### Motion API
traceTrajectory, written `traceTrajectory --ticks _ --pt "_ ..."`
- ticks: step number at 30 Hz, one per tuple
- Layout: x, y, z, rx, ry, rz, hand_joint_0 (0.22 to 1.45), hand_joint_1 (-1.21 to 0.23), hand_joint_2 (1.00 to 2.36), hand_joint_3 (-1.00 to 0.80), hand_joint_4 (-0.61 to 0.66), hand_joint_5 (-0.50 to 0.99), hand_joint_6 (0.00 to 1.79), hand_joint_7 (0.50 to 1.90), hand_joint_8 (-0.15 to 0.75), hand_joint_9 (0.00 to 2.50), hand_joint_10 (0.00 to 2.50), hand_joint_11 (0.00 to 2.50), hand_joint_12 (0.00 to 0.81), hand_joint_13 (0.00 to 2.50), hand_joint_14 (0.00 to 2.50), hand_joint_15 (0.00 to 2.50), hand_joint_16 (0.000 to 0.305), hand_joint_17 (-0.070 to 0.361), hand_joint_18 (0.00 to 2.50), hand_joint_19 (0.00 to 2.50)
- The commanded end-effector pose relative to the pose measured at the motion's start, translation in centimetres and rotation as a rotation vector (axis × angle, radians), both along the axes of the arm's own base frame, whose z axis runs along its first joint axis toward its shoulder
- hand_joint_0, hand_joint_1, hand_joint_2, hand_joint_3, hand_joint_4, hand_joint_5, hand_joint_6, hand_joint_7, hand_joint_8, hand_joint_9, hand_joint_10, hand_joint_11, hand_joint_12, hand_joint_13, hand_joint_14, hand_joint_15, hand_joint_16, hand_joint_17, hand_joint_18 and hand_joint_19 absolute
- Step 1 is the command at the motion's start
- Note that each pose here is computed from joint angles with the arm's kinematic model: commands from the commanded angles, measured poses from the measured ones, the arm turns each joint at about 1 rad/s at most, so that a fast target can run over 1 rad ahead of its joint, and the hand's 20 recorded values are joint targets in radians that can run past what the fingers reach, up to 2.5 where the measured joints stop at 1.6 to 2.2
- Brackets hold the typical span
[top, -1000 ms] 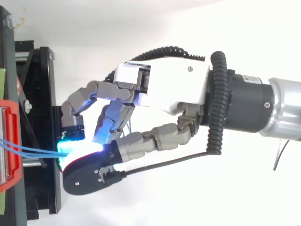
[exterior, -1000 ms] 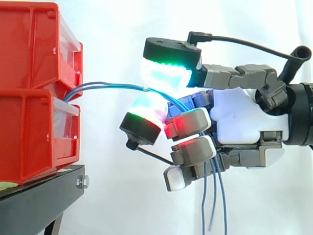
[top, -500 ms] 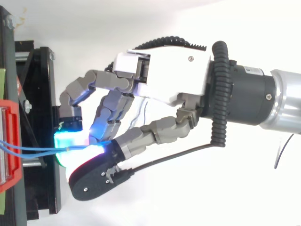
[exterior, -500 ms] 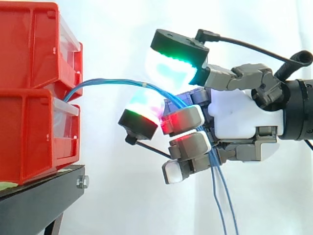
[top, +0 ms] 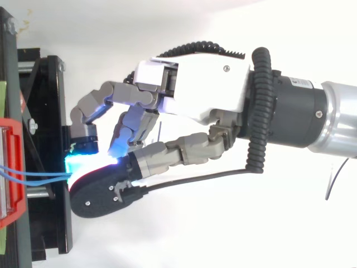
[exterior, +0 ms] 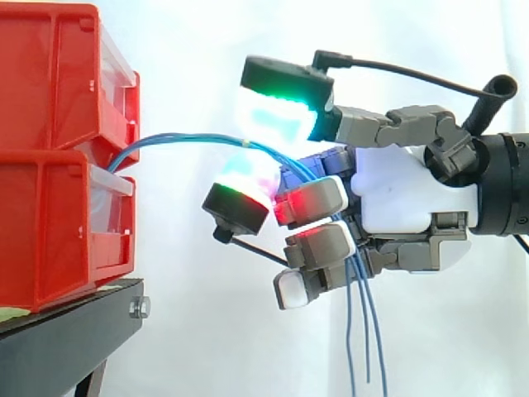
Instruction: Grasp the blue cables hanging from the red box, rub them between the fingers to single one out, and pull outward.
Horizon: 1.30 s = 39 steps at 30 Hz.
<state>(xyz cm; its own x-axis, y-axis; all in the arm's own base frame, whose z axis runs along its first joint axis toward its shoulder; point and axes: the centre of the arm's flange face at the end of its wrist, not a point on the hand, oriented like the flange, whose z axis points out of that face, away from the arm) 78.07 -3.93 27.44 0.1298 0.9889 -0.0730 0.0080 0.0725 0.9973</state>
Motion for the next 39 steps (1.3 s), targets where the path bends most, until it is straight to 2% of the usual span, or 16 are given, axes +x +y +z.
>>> traceTrajectory --ticks 1,5,7,9,15,17,20,24,27,32,34,37,39 --pt "0.02 0.0 0.02 0.0 -0.001 0.0 0.61 -0.67 1.02 -0.22 0.13 -0.15 0.91 1.08 0.301 1.24 0.02 1.25 0.378 1.19 0.03 1.12 0.047 0.106 0.73 0.75" --pt "0.02 0.0 0.02 0.0 -0.001 0.0 0.64 -0.78 1.02 -0.11 0.02 -0.16 0.93 1.13 0.296 1.2 0.02 1.26 0.378 1.18 0.03 1.11 0.048 0.107 0.74 0.75" --pt "0.05 0.0 0.09 0.0 -0.003 0.0 0.66 -0.82 1.03 -0.08 -0.03 -0.17 0.94 1.19 0.29 1.19 0.02 1.26 0.375 1.17 0.03 1.11 0.047 0.106 0.74 0.74" --pt "0.05 0.0 0.09 0.0 -0.003 0.0 0.68 -0.84 1.02 -0.1 -0.05 -0.18 0.95 1.19 0.286 1.16 0.02 1.26 0.374 1.16 0.03 1.1 0.048 0.107 0.74 0.73" --pt "0.14 -0.1 0.37 -0.017 -0.005 -0.002 0.78 -0.87 1.0 -0.46 -0.02 -0.19 0.95 1.16 0.267 1.12 0.02 1.23 0.365 1.12 0.03 1.08 0.047 0.105 0.73 0.7" --pt "0.16 -0.1 0.39 -0.02 -0.006 -0.002 0.77 -0.88 1.0 -0.5 0.0 -0.19 0.95 1.15 0.268 1.13 0.02 1.24 0.368 1.12 0.03 1.08 0.047 0.105 0.74 0.68" --pt "0.14 -0.1 0.37 -0.02 -0.005 -0.002 0.68 -0.86 1.0 -0.5 0.07 -0.18 0.95 1.04 0.268 1.15 0.02 1.25 0.367 1.13 0.03 1.08 0.046 0.104 0.74 0.7" --pt "0.14 -0.22 0.37 -0.02 -0.005 -0.003 0.54 -0.77 1.0 -0.5 0.1 -0.16 0.93 1.06 0.291 1.2 0.02 1.23 0.383 1.16 0.03 1.09 0.048 0.109 0.75 0.72" --pt "0.16 -0.22 0.25 -0.02 -0.003 -0.003 0.49 -0.69 1.0 -0.5 0.11 -0.15 0.92 1.06 0.309 1.24 0.02 1.22 0.405 1.18 0.03 1.09 0.052 0.118 0.78 0.72" --pt "0.14 -0.1 0.37 -0.02 -0.005 -0.002 0.5 -0.6 1.0 -0.5 0.11 -0.15 0.91 1.08 0.311 1.26 0.02 1.21 0.403 1.2 0.03 1.09 0.053 0.118 0.78 0.75" --pt "0.13 -0.1 0.36 -0.02 -0.003 -0.002 0.58 -0.62 1.0 -0.5 0.1 -0.15 0.91 1.12 0.283 1.25 0.02 1.21 0.379 1.18 0.03 1.1 0.048 0.108 0.75 0.77" --pt "0.13 -0.13 0.36 -0.02 -0.003 -0.005 0.61 -0.72 1.02 -0.28 0.09 -0.15 0.9 1.19 0.288 1.25 0.02 1.21 0.372 1.18 0.03 1.1 0.047 0.107 0.75 0.76" --pt "0.13 0.05 0.36 -0.02 -0.003 -0.008 0.62 -0.76 1.02 -0.21 0.08 -0.15 0.91 1.21 0.282 1.23 0.02 1.24 0.371 1.17 0.03 1.1 0.048 0.107 0.75 0.75"
